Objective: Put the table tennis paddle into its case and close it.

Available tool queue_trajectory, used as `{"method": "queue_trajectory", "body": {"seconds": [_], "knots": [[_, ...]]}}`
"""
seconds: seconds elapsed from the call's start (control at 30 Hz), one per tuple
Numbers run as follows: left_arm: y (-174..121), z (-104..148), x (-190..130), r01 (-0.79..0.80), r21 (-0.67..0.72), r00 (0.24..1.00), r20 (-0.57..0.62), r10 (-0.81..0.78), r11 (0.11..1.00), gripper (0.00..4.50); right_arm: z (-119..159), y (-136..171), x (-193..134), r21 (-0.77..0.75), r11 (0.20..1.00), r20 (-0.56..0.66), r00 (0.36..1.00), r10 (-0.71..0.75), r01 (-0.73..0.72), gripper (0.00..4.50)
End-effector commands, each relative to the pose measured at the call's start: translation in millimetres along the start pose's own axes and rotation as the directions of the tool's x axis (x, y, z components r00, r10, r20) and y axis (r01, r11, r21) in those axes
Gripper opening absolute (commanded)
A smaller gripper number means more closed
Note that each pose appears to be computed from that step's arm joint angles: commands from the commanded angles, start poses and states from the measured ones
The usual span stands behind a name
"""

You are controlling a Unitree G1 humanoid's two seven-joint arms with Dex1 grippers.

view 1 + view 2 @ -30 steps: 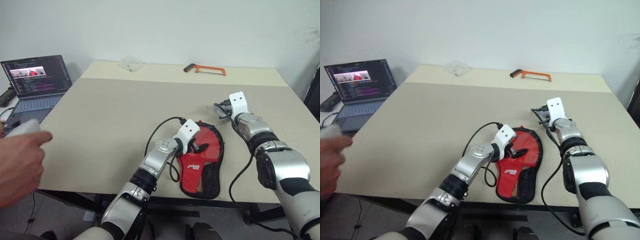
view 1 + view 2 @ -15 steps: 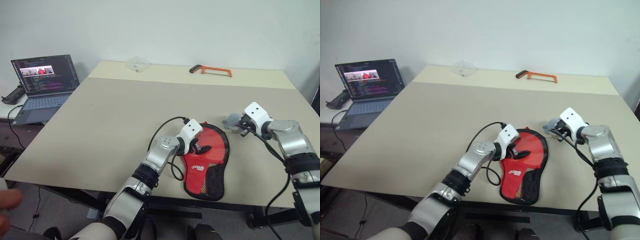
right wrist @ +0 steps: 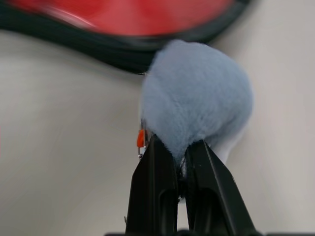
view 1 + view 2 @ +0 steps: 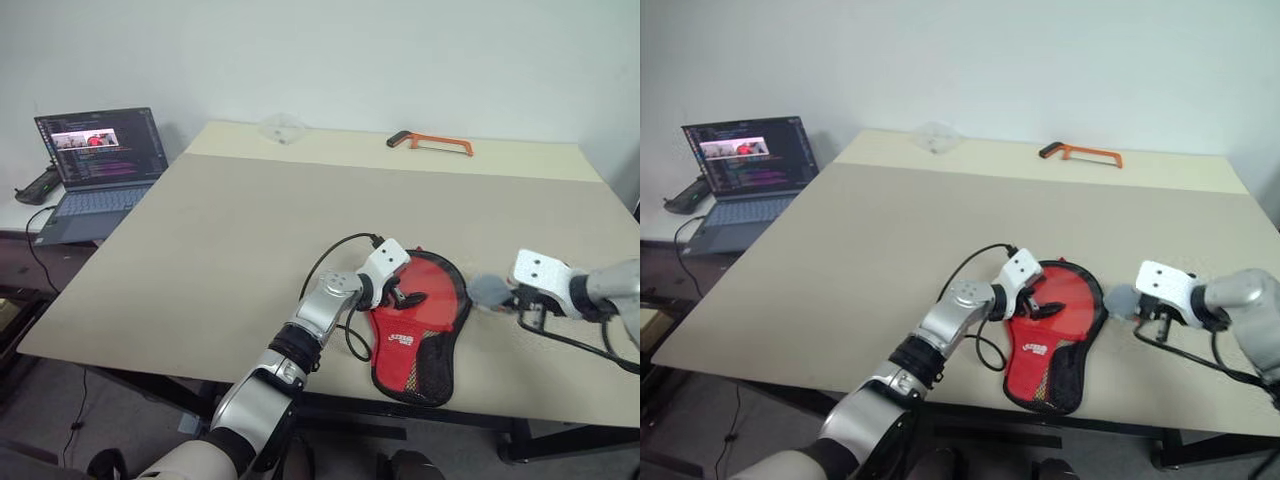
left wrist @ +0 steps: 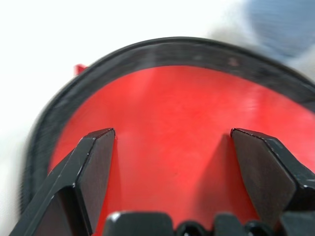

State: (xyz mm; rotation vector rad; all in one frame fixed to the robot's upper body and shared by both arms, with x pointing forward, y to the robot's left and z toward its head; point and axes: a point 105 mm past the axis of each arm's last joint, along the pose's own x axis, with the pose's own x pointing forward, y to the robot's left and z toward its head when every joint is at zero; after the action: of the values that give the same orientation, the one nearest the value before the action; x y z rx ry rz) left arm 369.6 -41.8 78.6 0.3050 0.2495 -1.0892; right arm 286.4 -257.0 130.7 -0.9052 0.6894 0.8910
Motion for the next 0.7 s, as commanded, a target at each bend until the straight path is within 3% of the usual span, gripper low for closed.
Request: {"method": "queue_trajectory", "body": {"seconds": [0.03,0.4,0.7], "knots": [[-4,-76,-9,-0.02,-0.077,0.969,-0.246,0.001,0.997,4.09,6,27,-19,-0.06,0.986,-0.012,0.988,0.154,-0.155,0.01],[-9,-71,1,0.003,-0.046,0.965,-0.263,-0.015,0.999,4.09,23,123,-2,-0.222,0.862,-0.029,0.887,0.46,-0.455,0.01],[-14,-74,3,0.02,-0.042,0.962,-0.272,-0.031,0.999,4.09,18,114,18,-0.19,0.908,-0.017,0.926,0.378,-0.374,0.01]]}}
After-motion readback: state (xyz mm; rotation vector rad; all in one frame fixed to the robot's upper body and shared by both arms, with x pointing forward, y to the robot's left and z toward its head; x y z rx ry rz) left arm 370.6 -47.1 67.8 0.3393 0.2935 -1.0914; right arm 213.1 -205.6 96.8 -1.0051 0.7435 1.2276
